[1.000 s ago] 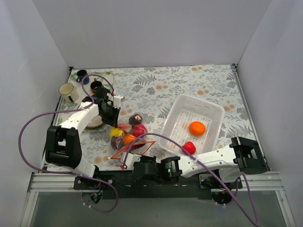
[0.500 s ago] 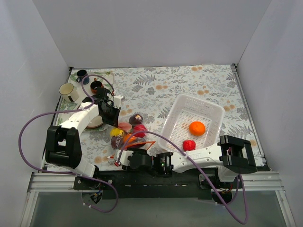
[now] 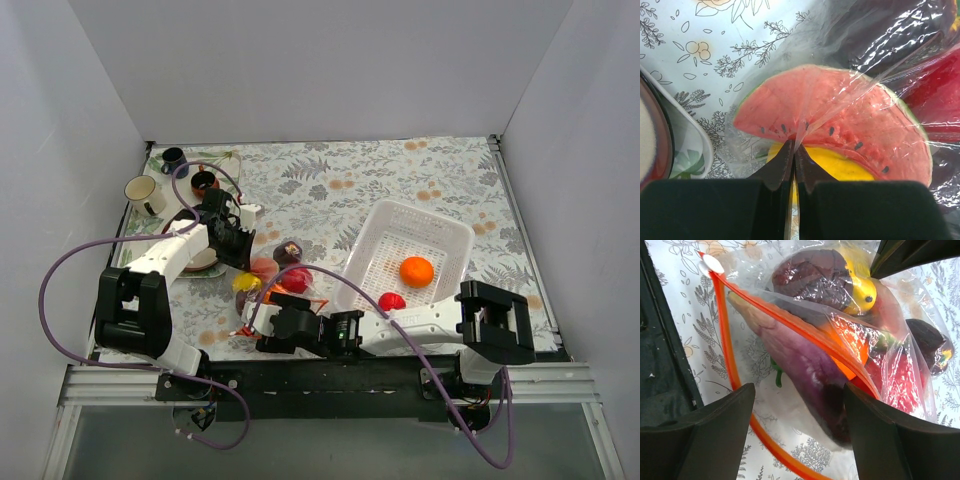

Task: Open the zip-top bag and remove the fake food

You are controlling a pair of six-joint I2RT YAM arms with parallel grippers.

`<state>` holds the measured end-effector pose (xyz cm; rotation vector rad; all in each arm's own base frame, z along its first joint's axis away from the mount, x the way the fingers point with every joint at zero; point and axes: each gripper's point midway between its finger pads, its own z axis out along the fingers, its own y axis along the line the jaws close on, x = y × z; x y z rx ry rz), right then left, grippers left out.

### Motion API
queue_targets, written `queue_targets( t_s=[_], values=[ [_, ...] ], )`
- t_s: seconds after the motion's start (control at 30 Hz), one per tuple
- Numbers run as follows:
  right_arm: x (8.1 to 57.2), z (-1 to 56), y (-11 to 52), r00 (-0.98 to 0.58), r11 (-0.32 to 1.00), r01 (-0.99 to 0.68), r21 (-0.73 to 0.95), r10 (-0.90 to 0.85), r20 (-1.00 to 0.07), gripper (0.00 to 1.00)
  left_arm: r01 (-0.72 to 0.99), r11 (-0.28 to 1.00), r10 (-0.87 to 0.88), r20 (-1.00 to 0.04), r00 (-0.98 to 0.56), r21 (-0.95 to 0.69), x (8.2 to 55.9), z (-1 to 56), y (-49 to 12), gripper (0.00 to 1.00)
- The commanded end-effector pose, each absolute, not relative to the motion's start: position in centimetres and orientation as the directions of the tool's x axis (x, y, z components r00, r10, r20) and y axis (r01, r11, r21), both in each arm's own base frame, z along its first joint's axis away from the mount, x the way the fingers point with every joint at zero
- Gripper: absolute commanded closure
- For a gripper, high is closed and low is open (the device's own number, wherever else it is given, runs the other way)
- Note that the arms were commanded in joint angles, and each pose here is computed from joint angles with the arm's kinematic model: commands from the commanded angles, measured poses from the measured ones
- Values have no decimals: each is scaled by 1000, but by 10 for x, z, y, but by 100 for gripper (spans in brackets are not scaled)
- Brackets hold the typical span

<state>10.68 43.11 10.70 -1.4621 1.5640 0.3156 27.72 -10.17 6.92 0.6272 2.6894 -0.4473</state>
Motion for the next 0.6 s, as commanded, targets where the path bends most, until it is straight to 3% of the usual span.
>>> queue_targets(
  t_s=[0.0,0.2,0.3,0.4,0.43,0.53,0.57],
  values=[
    [118,111,447,144,263,-890,-373,-614,-776,21,499,836,374,-430,-822,-227,274,77,-106,100],
    [116,78,446,125,230,-905,-358,-661,-740,24,509,832,381,-439,-814,-222,276,80,-106,100],
    [111,67,445,92,228,-918,-324,-673,-734,33,511,831,383,-437,-813,-222,275,81,-106,100],
    [106,76,444,68,237,-927,-291,-657,-751,62,509,834,386,-437,-813,-211,276,80,-104,100],
    [104,81,444,60,240,-930,-278,-648,-759,78,508,836,386,-435,-814,-208,276,79,-103,100],
    [94,108,444,66,230,-938,-259,-616,-785,99,502,843,386,-432,-815,-194,277,76,-101,100],
    [91,112,440,63,228,-939,-257,-622,-781,99,502,844,388,-429,-816,-190,277,74,-100,100]
  ],
)
